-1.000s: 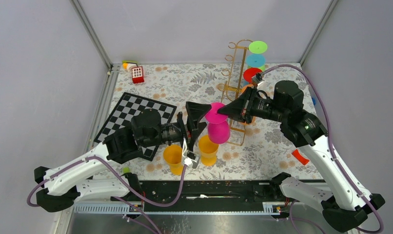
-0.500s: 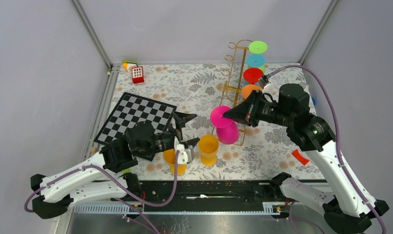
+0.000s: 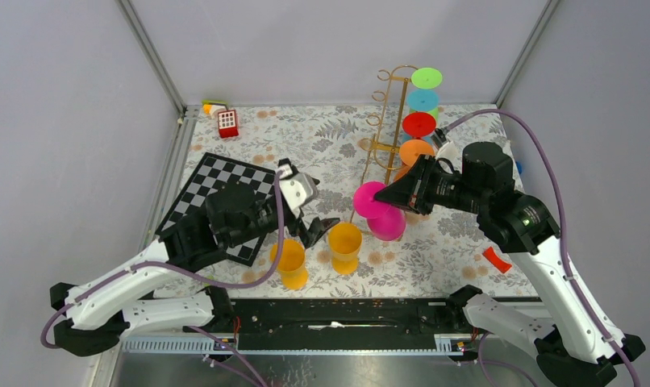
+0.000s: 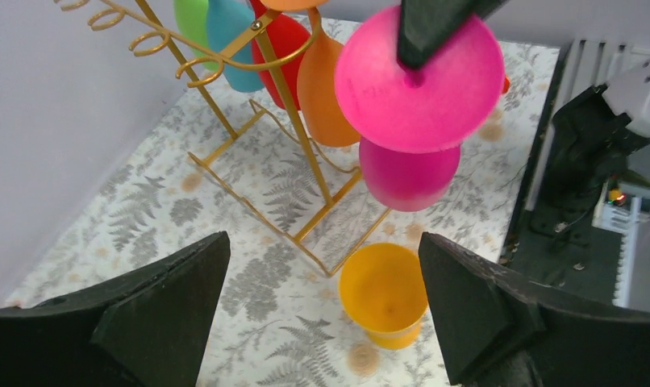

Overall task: Place the wine glass upside down on the wine glass rack
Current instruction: Turn the wine glass upside down at the wine rack.

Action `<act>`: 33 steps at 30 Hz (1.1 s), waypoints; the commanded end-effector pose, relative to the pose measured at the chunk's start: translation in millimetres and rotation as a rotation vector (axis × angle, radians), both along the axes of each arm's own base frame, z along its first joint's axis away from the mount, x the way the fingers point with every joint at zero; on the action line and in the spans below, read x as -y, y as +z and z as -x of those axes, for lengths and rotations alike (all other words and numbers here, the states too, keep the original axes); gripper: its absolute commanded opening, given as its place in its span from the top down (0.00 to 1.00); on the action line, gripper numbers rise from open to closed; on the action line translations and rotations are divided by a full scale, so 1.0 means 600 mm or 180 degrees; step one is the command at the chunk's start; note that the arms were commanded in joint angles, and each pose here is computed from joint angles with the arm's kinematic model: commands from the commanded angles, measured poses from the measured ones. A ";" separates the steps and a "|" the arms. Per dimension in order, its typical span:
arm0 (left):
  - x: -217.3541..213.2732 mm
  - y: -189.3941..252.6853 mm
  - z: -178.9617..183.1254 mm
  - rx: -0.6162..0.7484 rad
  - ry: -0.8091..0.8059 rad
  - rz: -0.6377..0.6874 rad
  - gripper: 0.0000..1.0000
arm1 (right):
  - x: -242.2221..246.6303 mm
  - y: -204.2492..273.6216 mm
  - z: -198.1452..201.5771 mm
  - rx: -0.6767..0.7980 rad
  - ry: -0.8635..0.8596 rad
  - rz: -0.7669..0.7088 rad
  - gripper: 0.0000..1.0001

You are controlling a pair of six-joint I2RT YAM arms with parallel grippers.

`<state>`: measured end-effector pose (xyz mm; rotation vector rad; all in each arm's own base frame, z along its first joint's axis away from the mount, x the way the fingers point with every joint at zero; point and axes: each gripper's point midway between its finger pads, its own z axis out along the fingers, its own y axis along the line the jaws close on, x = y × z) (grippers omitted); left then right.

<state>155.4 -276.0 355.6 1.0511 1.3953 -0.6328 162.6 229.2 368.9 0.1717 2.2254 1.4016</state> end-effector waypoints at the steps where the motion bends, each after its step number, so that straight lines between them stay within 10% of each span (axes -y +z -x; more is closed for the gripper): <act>1: 0.005 0.038 0.005 -0.0761 0.0088 0.0376 0.01 | 0.006 0.027 0.003 0.0265 0.0015 0.0008 1.00; 20: 0.004 0.076 -0.025 -0.3480 -0.0340 0.1708 0.11 | 0.005 0.046 0.005 0.0539 0.0120 0.0002 1.00; 33: 0.036 0.078 -0.012 -0.4079 -0.0874 0.1707 0.34 | -0.012 0.070 0.000 0.0654 0.0238 -0.0166 1.00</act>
